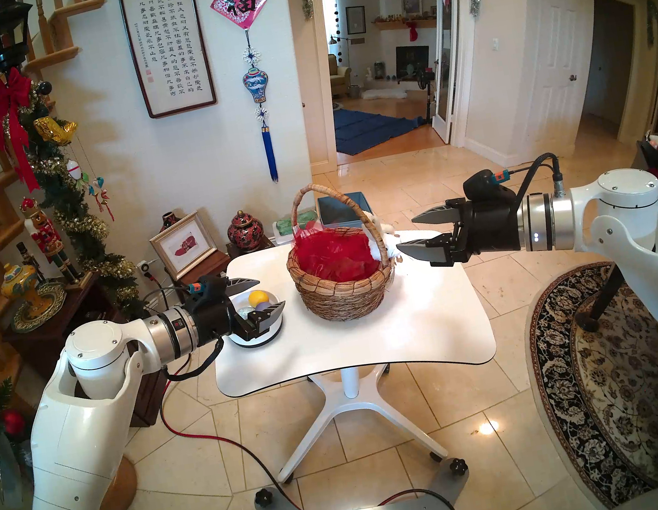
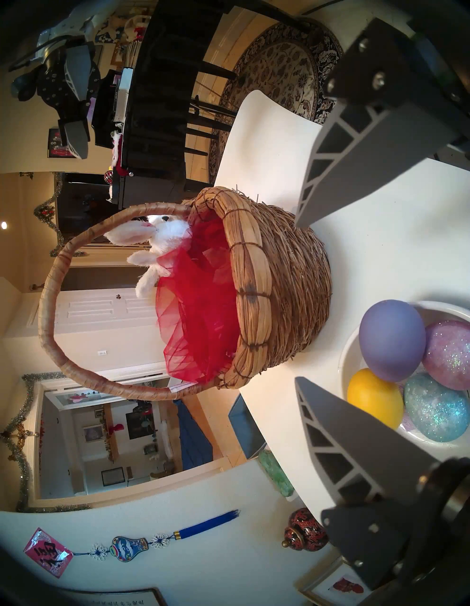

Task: Put easter egg into basket

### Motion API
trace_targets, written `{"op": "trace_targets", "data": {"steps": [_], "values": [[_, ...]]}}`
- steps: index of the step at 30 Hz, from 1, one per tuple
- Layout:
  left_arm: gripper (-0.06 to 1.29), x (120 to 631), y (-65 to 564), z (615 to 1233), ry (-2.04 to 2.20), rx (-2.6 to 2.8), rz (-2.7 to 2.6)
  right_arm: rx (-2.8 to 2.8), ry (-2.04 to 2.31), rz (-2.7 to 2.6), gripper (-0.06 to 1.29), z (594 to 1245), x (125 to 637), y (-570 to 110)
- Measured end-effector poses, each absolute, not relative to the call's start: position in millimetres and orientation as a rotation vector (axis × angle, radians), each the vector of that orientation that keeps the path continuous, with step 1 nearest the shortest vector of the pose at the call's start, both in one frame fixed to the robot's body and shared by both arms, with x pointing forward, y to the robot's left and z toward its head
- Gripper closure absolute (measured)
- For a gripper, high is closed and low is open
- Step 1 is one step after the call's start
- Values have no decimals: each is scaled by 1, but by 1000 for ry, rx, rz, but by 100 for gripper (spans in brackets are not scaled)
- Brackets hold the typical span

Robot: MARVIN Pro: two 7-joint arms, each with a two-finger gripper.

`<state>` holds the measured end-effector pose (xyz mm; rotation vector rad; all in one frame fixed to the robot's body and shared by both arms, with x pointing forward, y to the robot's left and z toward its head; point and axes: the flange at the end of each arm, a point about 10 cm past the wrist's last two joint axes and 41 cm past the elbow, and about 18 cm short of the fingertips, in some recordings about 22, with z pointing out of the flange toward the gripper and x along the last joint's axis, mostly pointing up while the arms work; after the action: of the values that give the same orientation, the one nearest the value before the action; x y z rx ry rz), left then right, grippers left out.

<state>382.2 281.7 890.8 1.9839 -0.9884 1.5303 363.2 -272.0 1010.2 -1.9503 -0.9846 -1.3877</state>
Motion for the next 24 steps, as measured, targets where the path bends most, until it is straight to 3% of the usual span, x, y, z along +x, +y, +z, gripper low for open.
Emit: {"op": "trace_targets", "data": {"steps": [24], "values": [[0, 382, 282, 891, -988, 1984, 1530, -1946, -971, -1404, 2, 1010, 364, -272]]}}
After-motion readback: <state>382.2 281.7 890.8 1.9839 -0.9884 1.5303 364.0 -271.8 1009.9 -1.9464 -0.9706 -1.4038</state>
